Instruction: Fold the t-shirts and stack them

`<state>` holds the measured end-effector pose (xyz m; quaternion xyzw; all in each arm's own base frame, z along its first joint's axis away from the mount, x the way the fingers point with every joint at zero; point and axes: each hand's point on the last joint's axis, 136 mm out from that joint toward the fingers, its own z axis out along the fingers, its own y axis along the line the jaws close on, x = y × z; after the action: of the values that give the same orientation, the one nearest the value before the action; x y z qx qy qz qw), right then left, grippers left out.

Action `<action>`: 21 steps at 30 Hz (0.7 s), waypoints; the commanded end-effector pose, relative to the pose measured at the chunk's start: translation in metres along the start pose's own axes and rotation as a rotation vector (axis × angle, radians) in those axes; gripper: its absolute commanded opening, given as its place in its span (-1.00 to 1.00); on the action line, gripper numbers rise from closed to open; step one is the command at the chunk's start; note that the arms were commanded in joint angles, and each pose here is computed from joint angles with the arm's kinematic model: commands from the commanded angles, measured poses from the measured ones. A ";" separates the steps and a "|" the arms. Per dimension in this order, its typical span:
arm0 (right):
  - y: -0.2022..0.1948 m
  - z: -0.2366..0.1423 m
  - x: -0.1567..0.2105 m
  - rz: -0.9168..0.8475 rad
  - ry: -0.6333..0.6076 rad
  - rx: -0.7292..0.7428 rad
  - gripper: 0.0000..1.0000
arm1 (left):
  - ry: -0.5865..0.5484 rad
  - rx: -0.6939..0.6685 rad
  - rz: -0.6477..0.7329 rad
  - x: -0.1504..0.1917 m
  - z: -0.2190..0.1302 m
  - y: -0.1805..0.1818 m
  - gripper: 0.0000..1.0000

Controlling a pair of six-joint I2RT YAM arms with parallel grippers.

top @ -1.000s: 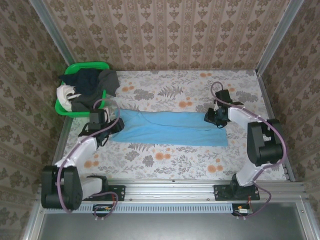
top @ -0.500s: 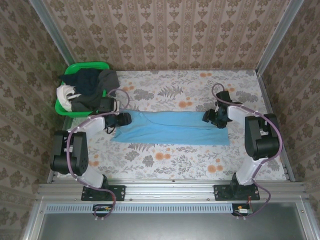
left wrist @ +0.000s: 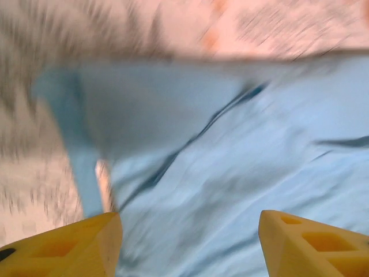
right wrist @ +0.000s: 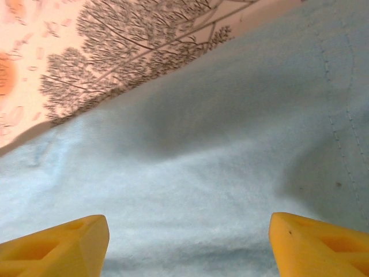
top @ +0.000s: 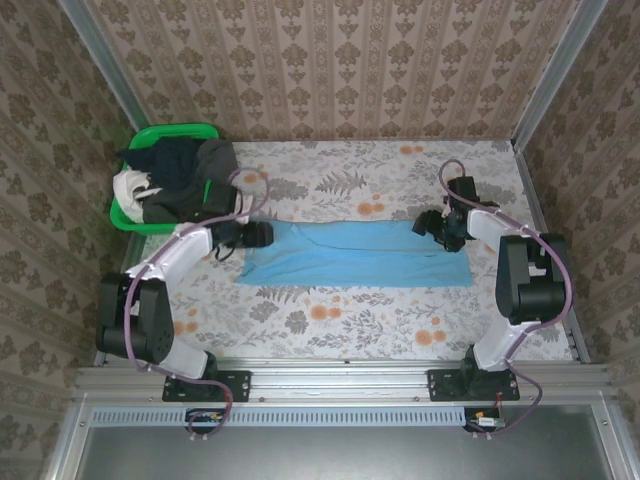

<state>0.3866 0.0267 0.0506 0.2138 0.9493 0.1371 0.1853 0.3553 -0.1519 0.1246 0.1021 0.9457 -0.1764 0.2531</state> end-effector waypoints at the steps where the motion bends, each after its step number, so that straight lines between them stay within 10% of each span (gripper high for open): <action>1: 0.002 -0.011 0.000 -0.027 -0.031 -0.008 0.52 | 0.049 0.002 0.216 -0.013 0.023 -0.026 0.26; 13: -0.007 -0.005 0.012 -0.018 0.008 -0.011 0.58 | 0.155 0.050 0.317 -0.003 0.099 -0.029 0.29; 21: -0.012 0.001 0.015 -0.006 0.019 -0.008 0.59 | 0.090 0.066 0.291 -0.012 0.088 -0.034 -0.46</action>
<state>0.3692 0.0227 0.0432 0.2112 0.9520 0.1345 0.1760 0.3925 -0.2150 0.0478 0.2504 0.9346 -0.1523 0.2015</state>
